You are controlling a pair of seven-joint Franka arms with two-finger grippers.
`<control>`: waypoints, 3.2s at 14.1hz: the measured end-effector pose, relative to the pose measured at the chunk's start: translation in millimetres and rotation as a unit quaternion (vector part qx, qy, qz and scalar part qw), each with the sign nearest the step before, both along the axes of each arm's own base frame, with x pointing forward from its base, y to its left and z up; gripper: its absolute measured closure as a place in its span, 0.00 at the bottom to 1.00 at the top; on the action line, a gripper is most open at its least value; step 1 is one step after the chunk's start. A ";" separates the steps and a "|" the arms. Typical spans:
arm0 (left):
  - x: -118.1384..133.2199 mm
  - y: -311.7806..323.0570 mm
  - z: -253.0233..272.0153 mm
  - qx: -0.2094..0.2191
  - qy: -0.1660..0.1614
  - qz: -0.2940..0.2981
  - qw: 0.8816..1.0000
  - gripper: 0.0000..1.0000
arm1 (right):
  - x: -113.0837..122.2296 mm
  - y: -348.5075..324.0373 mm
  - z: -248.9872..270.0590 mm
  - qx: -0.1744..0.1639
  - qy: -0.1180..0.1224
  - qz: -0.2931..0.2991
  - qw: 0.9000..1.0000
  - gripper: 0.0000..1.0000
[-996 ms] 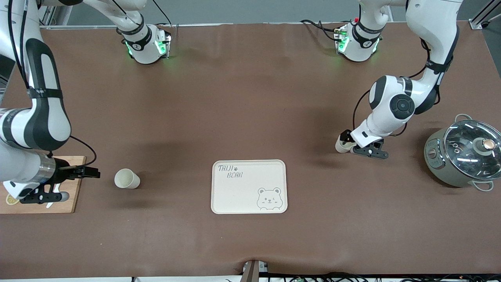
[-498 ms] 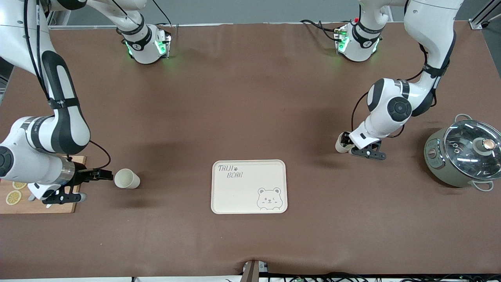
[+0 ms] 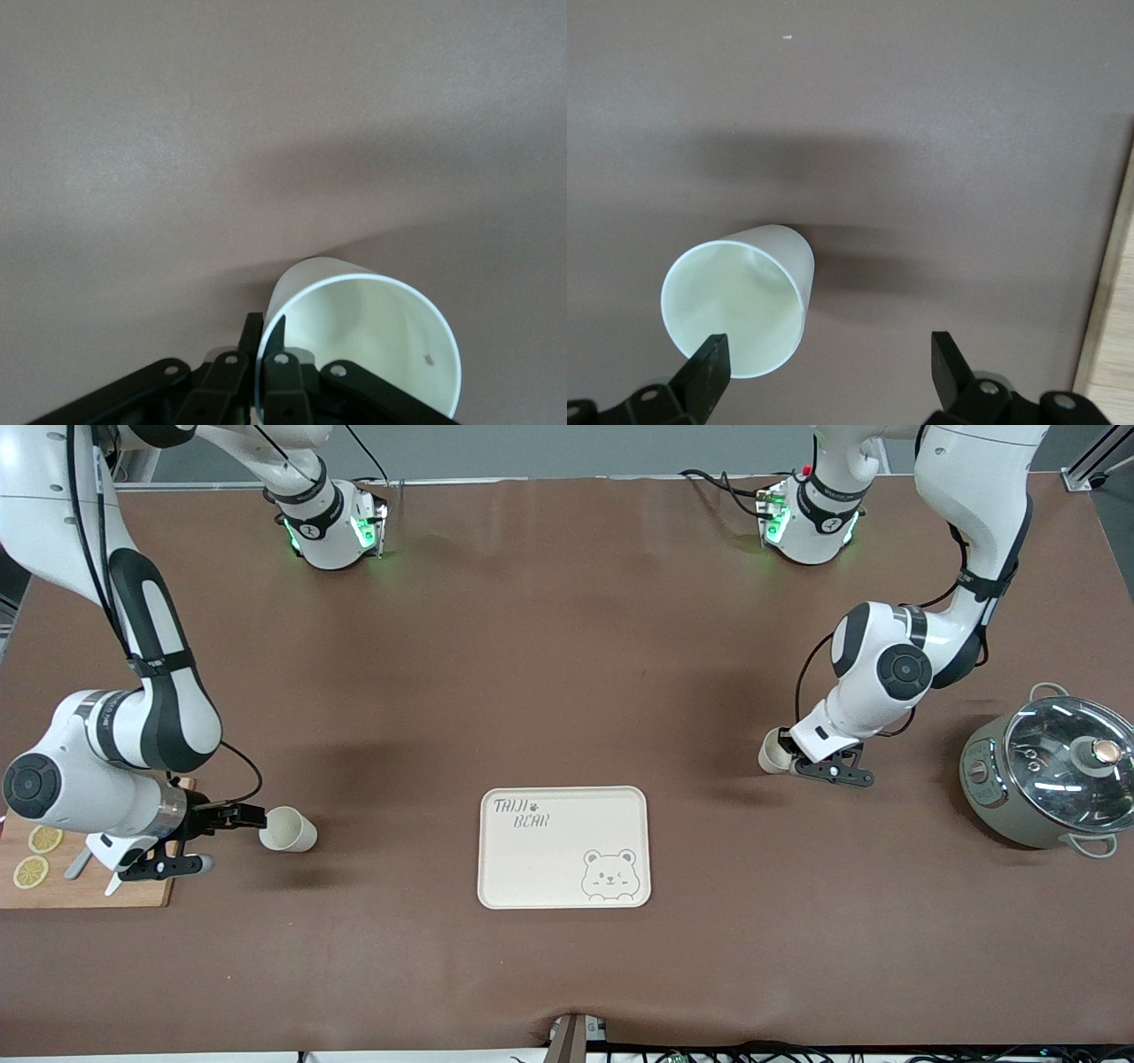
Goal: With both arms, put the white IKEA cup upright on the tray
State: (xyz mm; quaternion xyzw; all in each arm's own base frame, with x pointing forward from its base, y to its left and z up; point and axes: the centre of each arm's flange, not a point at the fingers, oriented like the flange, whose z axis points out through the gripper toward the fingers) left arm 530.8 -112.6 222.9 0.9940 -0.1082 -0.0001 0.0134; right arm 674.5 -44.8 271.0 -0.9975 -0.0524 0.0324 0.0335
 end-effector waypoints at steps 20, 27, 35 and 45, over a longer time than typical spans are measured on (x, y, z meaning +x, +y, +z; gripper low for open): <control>114.6 -239.8 58.9 -0.040 -0.003 0.192 0.980 0.96 | -14.5 12.6 -32.5 0.000 -0.011 0.009 1.000 0.00; 108.3 -293.1 56.2 -0.055 -0.011 0.194 0.979 0.96 | -17.6 13.9 -52.8 0.000 -0.021 0.008 1.000 0.00; 99.0 -308.9 18.9 -0.048 0.000 0.196 0.979 0.96 | -22.2 14.4 -63.1 -0.001 -0.027 0.008 1.000 0.00; 99.8 -307.6 7.7 -0.036 -0.010 0.195 0.980 0.96 | -22.2 15.2 -63.1 -0.001 -0.027 0.008 1.000 0.48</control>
